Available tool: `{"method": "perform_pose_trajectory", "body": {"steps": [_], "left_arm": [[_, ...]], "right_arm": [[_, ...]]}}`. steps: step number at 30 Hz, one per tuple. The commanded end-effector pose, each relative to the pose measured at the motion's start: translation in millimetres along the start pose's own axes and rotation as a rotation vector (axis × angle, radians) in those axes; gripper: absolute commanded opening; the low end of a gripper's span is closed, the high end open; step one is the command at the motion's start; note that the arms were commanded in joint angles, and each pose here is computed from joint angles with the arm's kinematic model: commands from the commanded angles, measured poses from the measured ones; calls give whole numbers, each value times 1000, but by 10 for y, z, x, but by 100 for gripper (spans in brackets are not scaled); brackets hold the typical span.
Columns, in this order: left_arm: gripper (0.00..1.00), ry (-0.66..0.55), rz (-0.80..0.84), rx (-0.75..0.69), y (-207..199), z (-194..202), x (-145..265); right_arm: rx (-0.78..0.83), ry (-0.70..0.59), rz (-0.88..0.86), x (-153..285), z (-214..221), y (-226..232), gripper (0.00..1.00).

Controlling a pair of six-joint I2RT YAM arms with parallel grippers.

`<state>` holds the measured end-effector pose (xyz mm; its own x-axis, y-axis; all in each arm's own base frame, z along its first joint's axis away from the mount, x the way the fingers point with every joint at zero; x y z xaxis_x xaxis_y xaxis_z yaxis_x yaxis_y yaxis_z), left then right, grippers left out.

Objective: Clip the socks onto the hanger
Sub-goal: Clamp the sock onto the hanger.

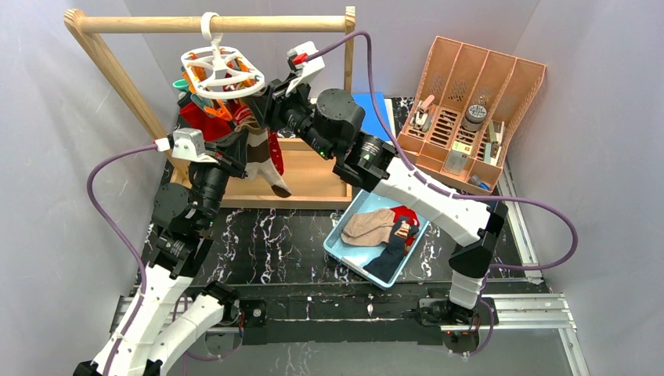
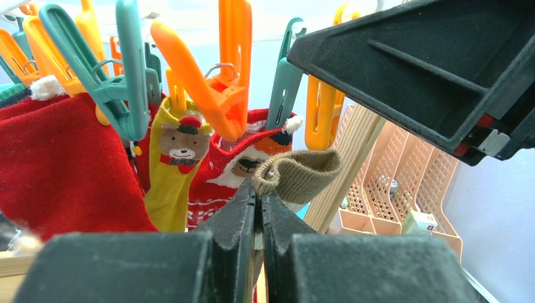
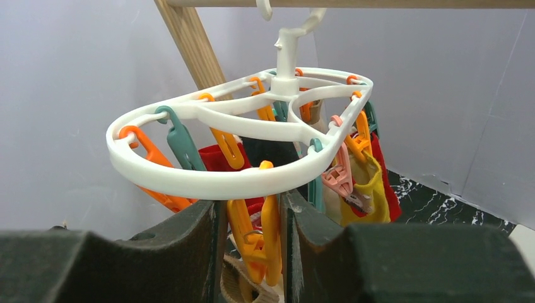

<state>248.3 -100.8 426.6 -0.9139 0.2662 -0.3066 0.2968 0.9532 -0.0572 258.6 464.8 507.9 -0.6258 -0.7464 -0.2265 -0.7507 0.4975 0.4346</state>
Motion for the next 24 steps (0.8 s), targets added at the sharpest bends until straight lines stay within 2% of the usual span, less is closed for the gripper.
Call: {"method": "perform_pose_trajectory", "body": {"steps": [1, 11, 24], "left_arm": [[0, -50, -1, 21, -13, -160, -22], [0, -23, -23, 41, 12, -37, -24], [0, -44, -6, 94, -39, -97, -56]], "right_arm": [[-37, -87, -45, 151, -359, 143, 1], [-36, -102, -50, 182, -393, 147, 1], [-57, -108, -45, 163, -344, 126, 1]]}}
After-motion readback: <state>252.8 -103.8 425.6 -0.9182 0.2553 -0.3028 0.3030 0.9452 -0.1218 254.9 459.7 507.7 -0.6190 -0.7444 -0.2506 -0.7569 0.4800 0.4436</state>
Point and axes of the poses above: each gripper's point midway between its finger pads, its own x axis back along the fingers, its own y axis along the line the jaws close on, z = x × y, the point moved 2 cm from there along x, back along the fingers, and after that the axes turned 10 degrees about -x, right-handed, at the moved point
